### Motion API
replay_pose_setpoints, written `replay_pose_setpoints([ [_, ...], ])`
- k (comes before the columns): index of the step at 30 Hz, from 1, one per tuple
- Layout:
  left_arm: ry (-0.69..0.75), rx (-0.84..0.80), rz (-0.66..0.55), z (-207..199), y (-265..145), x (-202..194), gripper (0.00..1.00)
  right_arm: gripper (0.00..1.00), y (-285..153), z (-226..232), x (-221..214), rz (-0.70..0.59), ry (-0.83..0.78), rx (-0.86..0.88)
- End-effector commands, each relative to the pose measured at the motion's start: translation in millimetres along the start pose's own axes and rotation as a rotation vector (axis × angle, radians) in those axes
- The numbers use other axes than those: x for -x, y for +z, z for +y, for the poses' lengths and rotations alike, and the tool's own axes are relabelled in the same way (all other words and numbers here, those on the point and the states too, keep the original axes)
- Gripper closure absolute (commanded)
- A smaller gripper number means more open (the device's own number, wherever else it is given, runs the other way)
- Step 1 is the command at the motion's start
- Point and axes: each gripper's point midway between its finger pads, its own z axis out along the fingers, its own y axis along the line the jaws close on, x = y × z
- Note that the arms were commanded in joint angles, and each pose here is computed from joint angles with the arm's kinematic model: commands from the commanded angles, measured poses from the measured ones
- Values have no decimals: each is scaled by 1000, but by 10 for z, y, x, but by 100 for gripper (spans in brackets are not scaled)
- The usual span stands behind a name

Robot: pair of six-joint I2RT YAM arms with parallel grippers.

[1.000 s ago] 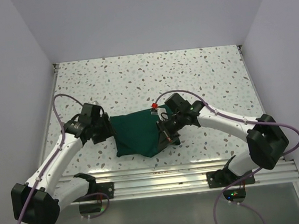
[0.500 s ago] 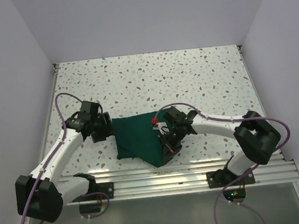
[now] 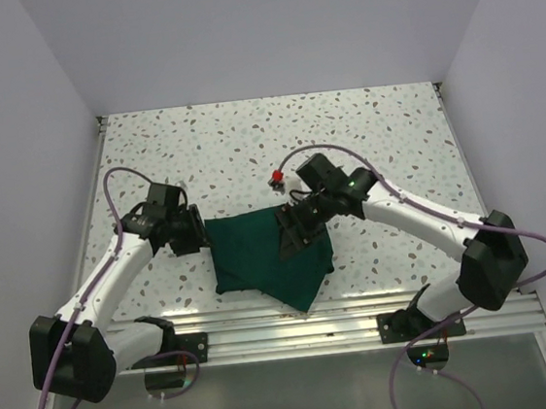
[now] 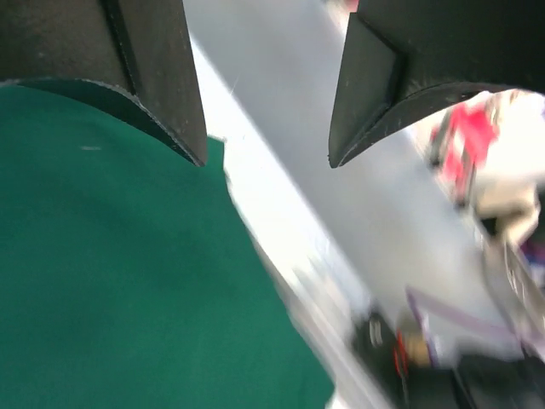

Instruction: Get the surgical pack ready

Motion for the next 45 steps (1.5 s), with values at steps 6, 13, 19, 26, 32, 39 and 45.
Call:
replay_pose_setpoints([
  [6, 57, -215, -66, -477, -26, 374, 97, 86, -502, -614, 648, -251, 205, -5],
  [13, 34, -417, -11, -839, 218, 409, 100, 99, -299, -869, 927, -271, 235, 98],
  [19, 5, -270, 63, -502, 573, 291, 100, 100, -173, -1384, 665, -227, 346, 63],
  [26, 8, -171, 71, -224, 586, 291, 100, 95, -232, -1608, 616, -186, 392, -56],
  [32, 108, -206, -76, -441, -90, 585, 71, 60, -587, -1412, 579, -189, 417, -139],
  [39, 191, -135, -91, -370, -451, 194, 58, 38, -682, -1310, 18, -141, 525, -216],
  [45, 65, -47, -65, -142, -594, -84, 100, 84, -470, -1199, -555, -131, 657, -150],
])
